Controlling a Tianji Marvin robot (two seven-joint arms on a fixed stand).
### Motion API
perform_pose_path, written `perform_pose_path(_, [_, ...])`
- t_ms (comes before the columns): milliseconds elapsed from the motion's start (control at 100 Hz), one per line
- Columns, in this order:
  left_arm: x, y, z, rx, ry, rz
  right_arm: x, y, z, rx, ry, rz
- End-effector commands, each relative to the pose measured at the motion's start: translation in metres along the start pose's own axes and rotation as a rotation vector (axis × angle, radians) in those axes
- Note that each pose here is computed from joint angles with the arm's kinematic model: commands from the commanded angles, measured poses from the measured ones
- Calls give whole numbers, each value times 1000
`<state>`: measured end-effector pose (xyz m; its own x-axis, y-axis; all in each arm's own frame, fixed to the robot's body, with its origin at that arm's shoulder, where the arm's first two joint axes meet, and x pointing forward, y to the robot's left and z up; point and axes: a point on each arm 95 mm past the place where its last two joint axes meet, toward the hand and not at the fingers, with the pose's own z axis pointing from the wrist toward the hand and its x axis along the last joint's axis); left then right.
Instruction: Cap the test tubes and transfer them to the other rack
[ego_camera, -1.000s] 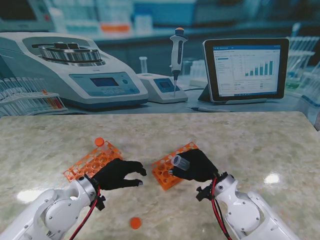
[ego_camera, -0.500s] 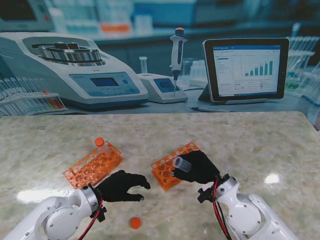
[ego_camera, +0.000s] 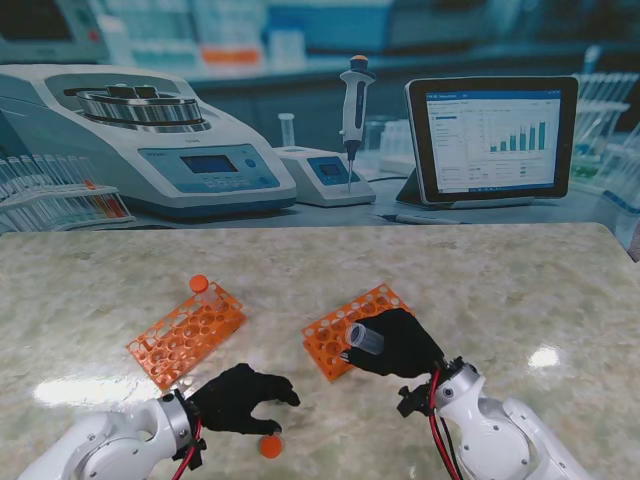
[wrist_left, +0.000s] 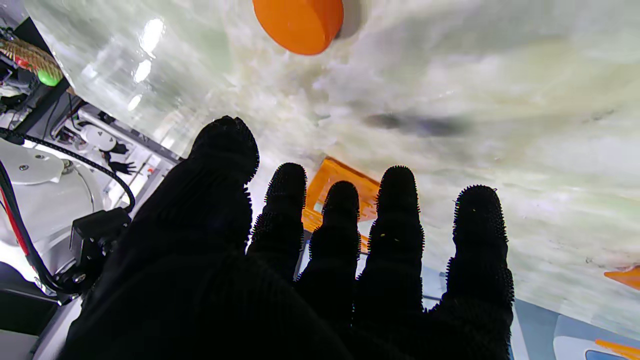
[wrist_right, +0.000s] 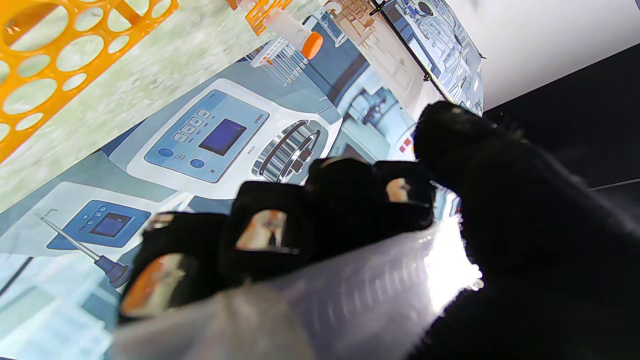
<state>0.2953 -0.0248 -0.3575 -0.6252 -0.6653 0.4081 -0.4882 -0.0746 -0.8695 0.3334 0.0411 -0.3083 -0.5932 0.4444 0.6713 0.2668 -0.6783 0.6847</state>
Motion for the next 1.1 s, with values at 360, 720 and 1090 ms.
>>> perform_pose_path(360, [4,26,-14,-76,7,16,8,-5,-4,7,6,-6])
perform_pose_path(720, [9,34,-20,-117,30,64,10,-5,-7,1,4,-18])
perform_pose_path(1090, [8,38,-19,-132,42,125,10,-3,-8,-8,-3,-27])
